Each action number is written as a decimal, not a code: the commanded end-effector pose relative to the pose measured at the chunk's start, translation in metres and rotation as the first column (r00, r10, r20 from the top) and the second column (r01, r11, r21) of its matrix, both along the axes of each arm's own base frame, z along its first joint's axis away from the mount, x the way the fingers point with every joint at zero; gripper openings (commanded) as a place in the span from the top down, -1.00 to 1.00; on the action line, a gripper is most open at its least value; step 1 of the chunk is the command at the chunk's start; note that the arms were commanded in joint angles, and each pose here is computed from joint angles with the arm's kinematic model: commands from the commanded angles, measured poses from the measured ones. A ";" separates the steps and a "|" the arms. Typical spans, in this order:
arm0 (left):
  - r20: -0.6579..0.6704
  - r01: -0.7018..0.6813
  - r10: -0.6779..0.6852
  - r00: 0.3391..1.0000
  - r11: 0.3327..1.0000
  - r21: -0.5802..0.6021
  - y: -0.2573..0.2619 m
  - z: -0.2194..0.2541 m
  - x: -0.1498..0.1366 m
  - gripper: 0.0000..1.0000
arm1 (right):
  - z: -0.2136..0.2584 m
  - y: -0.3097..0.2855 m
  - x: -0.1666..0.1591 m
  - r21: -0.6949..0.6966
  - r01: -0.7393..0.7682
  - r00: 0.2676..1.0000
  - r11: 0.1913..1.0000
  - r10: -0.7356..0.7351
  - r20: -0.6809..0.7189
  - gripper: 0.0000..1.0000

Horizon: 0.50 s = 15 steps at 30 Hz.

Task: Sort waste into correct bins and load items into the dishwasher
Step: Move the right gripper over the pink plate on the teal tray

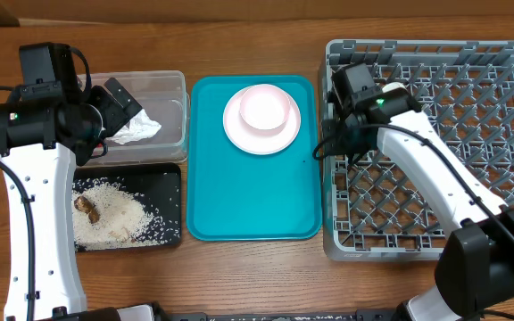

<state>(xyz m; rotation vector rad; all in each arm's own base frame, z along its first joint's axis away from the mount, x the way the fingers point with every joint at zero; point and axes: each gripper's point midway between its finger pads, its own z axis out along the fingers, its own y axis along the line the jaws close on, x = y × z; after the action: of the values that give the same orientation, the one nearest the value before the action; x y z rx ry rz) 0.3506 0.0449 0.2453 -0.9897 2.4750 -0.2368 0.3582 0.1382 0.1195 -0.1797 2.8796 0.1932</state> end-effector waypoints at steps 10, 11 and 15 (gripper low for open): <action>-0.002 0.016 -0.016 1.000 1.000 0.006 0.001 -0.001 0.002 -0.99 | 0.054 0.068 0.014 0.285 -0.145 0.987 0.948 0.118 0.110 0.53; -0.002 0.016 -0.016 1.000 1.000 0.006 0.001 -0.001 0.002 -0.99 | 0.055 0.073 0.013 0.286 -0.158 0.985 0.945 0.129 0.118 0.53; -0.002 0.016 -0.016 1.000 1.000 0.006 0.001 -0.001 0.002 -1.00 | 0.058 0.094 0.009 0.285 -0.213 0.973 0.935 0.175 0.152 0.52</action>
<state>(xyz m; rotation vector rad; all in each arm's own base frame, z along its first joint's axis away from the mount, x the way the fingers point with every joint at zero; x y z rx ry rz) 0.3506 0.0449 0.2453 -0.9897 2.4750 -0.2368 0.3703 0.2102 0.1623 -0.3310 2.7182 0.5736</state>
